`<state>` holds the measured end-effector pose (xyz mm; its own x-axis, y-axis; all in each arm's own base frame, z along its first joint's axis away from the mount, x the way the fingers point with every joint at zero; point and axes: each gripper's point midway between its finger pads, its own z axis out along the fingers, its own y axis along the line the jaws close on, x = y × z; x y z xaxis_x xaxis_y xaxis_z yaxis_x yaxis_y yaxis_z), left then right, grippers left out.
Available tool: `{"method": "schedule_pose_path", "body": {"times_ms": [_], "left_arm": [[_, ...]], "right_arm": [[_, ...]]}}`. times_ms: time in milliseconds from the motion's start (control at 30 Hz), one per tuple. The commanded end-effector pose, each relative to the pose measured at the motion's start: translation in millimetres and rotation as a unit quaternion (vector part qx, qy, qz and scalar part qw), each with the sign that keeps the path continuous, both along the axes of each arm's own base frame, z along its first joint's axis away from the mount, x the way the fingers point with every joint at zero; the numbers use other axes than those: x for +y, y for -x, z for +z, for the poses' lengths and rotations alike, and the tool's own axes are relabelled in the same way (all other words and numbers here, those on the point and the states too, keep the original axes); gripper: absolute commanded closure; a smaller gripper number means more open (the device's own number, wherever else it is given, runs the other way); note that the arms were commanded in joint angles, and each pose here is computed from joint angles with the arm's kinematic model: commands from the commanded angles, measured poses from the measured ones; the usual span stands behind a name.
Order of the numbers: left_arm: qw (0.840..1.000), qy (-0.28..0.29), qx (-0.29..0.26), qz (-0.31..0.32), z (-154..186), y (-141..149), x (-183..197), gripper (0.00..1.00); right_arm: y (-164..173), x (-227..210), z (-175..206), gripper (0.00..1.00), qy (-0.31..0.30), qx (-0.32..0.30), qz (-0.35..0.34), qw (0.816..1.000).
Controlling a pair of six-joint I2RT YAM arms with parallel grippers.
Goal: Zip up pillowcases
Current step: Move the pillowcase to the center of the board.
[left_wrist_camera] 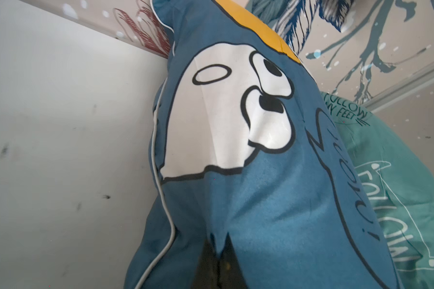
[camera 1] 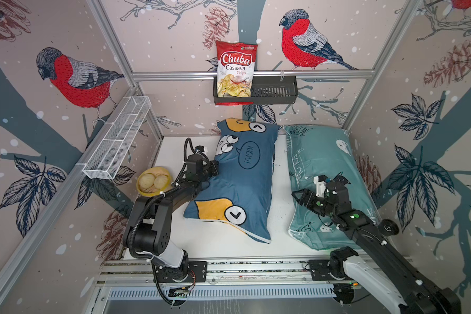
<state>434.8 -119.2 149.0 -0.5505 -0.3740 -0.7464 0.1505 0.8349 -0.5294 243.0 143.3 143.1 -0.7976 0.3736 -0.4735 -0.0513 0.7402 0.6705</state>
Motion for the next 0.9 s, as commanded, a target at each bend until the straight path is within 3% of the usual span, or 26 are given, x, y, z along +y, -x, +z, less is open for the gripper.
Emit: {"method": "schedule_pose_path", "body": {"times_ms": [0,233,433,667,733,800,867], "left_arm": [[0.997,0.007,-0.051,0.053,27,-4,25,1.00],[0.983,-0.012,-0.052,0.176,29,16,93,1.00],[0.965,-0.020,-0.057,0.256,26,37,122,1.00],[0.957,-0.034,-0.079,0.276,46,41,132,1.00],[0.957,-0.042,-0.088,0.272,57,41,131,0.61],[0.959,-0.049,-0.097,0.263,72,42,129,0.30],[0.960,-0.053,-0.112,0.251,90,45,124,0.13]], "right_arm": [[-3,4,9,0.27,-0.010,-0.019,0.012,1.000],[-9,-2,12,0.29,-0.007,-0.024,0.002,1.000],[-15,-6,15,0.29,0.003,-0.022,-0.005,1.000],[-15,-7,20,0.28,0.010,-0.027,-0.004,1.000],[-16,-7,26,0.27,0.009,-0.035,-0.003,0.999],[-18,-9,34,0.25,0.016,-0.047,-0.006,0.999],[-22,-14,44,0.23,0.028,-0.062,-0.015,0.998]]}}
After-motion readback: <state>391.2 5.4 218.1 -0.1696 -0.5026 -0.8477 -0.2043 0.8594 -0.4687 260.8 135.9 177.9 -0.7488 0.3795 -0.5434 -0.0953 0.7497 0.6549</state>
